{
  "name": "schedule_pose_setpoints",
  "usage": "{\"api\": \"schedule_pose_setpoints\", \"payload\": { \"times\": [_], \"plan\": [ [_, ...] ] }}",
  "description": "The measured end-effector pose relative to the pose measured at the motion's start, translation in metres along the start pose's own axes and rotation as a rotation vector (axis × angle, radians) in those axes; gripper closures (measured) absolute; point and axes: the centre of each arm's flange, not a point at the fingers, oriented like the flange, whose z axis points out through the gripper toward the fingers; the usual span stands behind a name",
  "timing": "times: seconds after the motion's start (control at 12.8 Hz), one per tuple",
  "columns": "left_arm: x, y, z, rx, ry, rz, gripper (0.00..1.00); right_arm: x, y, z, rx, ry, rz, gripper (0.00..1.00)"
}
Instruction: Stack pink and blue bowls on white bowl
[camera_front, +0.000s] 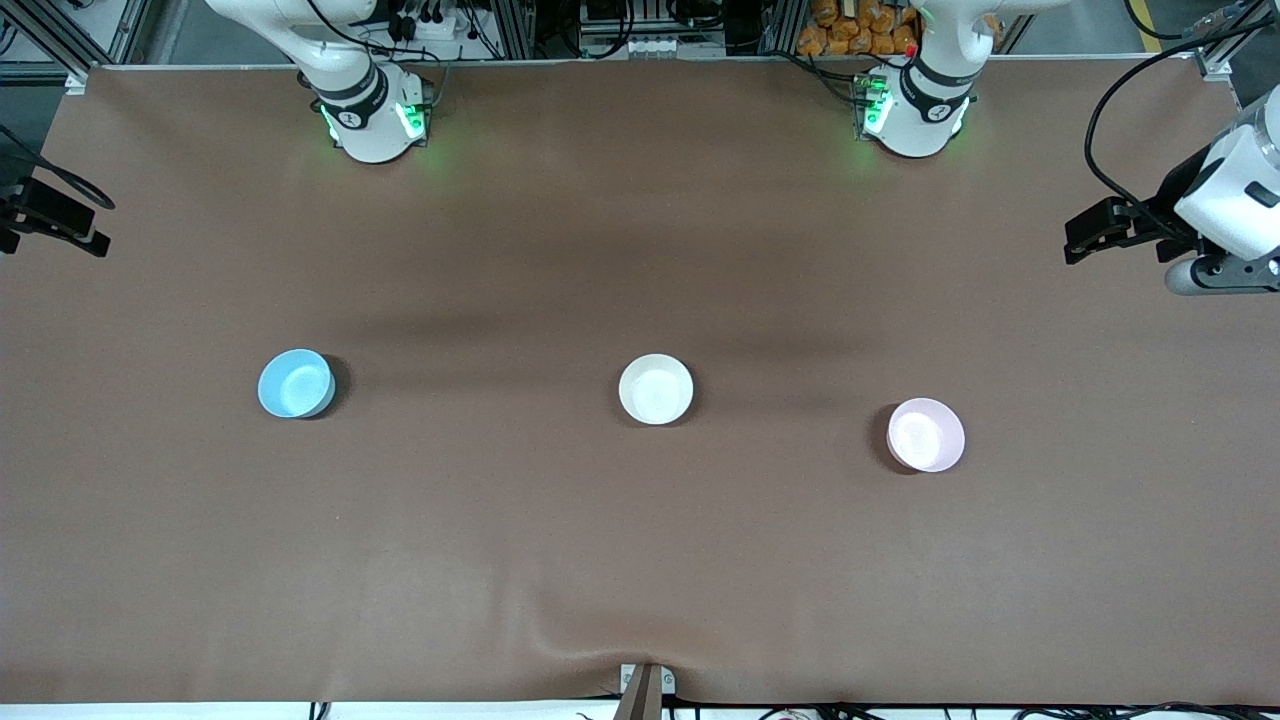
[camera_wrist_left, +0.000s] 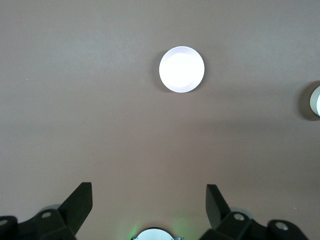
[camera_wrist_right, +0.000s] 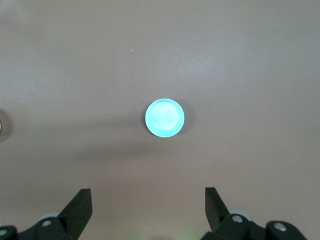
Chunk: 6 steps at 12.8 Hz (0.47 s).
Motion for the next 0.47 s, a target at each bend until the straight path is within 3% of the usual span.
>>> {"api": "schedule_pose_setpoints", "payload": {
  "times": [0.47],
  "plan": [
    [0.0022, 0.0019, 0.0037, 0.0, -0.007, 0.003, 0.0, 0.0, 0.0003, 0.0001, 0.0, 0.0, 0.001, 0.0]
  ]
}}
